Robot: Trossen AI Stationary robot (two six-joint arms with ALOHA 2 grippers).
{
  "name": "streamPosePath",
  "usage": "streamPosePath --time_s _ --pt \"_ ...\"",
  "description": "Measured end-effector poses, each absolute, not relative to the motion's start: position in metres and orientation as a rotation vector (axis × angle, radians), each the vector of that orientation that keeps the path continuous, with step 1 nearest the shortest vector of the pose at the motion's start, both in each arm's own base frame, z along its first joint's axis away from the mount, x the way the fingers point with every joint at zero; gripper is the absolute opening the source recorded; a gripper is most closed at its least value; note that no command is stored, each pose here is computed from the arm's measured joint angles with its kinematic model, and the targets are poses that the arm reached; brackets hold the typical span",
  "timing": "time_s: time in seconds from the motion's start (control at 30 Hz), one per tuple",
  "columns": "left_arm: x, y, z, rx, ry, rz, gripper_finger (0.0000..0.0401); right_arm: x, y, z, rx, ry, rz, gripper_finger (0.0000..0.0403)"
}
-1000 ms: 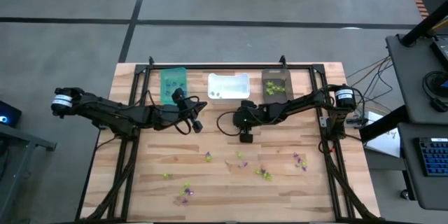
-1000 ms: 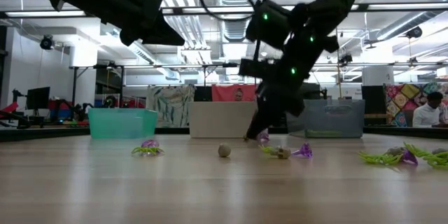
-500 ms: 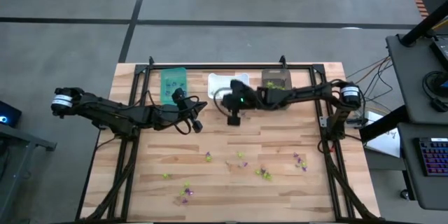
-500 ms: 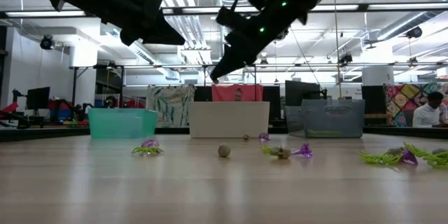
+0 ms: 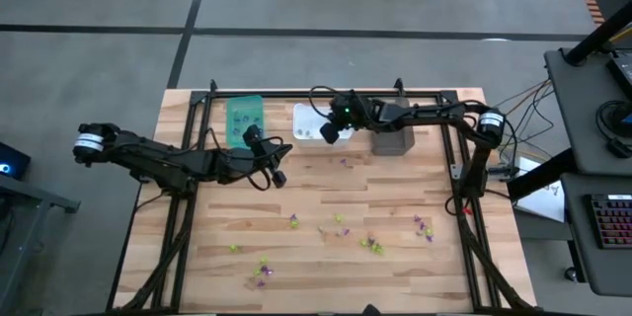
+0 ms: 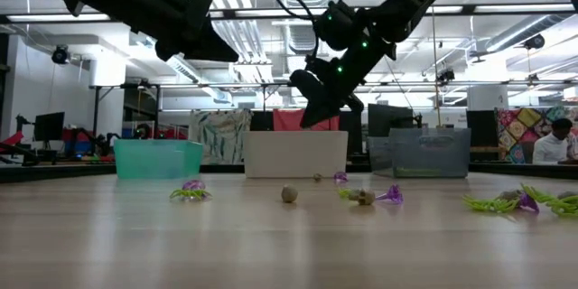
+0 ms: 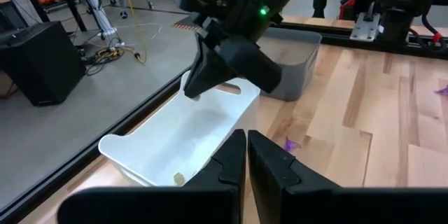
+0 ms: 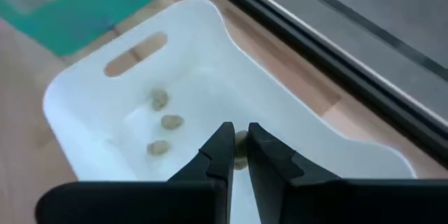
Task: Sort Halloween decoration
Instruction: Put the white skull toy into the white bin, then put the green spider toy into the black bin
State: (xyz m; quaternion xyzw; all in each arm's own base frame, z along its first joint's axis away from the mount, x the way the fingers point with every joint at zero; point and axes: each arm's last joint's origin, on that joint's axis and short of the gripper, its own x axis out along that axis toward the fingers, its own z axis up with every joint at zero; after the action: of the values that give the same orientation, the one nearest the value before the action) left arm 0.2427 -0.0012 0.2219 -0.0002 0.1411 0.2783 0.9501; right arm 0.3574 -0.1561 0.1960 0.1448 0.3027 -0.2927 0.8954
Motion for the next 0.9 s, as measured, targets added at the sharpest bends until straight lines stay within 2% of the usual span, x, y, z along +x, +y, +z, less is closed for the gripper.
streamPosePath --time_s 0.23,0.67,0.9 --pt "0.243 -0.001 0.221 0.001 0.289 0.566 0.0 0.359 -0.153 0.197 0.292 0.621 -0.602 0.0036" --pt "0.243 -0.001 0.221 -0.002 0.286 0.566 0.0 0.36 -0.153 0.199 0.29 0.614 -0.602 0.0122" --pt "0.243 -0.001 0.221 -0.019 0.285 0.568 0.0 0.363 -0.14 0.219 0.273 0.566 -0.565 0.0127"
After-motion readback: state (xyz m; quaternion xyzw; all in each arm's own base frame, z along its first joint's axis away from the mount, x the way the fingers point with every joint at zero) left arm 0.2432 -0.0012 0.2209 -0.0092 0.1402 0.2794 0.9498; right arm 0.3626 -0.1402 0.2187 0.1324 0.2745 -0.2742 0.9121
